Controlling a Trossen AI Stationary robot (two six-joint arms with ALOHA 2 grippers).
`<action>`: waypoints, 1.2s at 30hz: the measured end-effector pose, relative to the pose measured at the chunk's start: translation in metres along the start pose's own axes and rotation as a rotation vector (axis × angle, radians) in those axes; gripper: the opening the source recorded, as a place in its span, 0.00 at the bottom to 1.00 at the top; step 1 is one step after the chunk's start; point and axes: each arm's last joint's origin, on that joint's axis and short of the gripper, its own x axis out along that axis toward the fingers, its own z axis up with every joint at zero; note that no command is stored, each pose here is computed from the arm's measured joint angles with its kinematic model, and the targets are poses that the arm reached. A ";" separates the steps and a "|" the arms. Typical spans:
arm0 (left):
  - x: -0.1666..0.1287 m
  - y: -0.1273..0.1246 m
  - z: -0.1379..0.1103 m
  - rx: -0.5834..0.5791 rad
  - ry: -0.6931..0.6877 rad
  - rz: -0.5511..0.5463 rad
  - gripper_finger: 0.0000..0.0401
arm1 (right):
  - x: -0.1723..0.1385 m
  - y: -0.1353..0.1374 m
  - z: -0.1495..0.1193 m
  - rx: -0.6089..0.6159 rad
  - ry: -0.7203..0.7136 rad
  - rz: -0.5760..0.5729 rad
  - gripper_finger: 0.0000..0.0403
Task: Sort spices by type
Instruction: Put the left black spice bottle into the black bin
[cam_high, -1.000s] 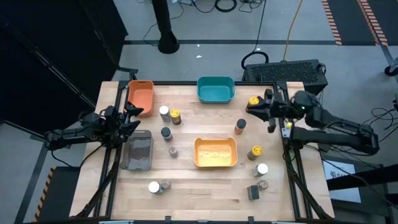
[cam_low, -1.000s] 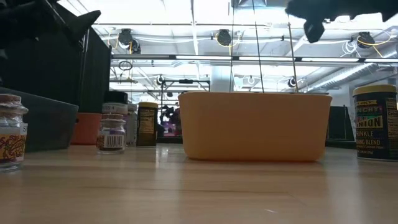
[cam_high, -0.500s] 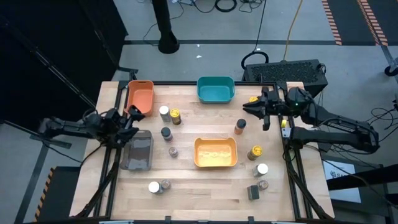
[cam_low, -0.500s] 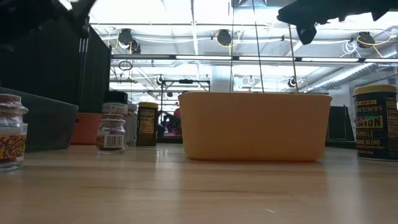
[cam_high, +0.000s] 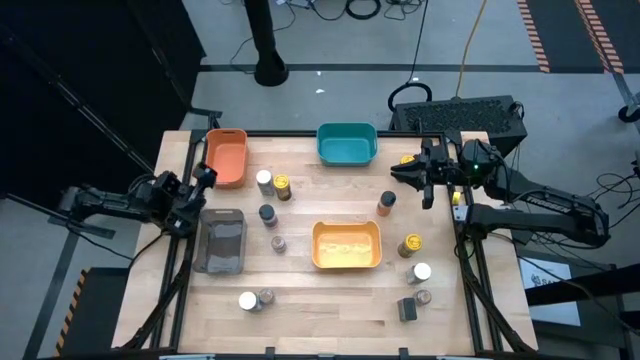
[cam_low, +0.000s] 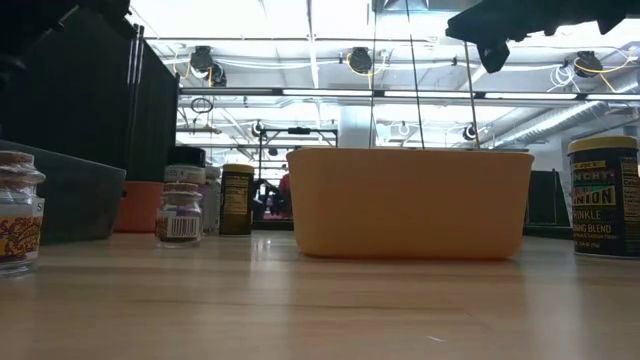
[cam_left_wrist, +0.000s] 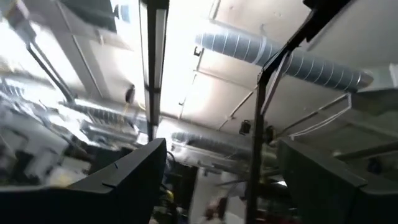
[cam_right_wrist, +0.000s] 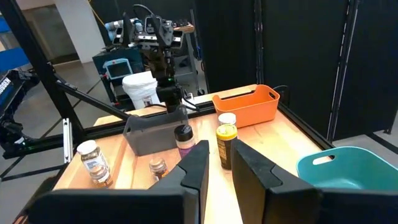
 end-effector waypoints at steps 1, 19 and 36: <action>0.001 0.000 0.000 0.001 0.006 0.001 0.77 | 0.000 0.000 0.000 -0.001 -0.002 0.000 0.13; 0.082 0.005 -0.020 0.041 0.934 0.303 0.77 | 0.000 0.000 -0.002 0.005 0.018 -0.003 0.13; 0.087 0.004 -0.020 -0.018 0.893 0.348 0.77 | 0.000 0.000 -0.002 0.005 0.018 -0.003 0.13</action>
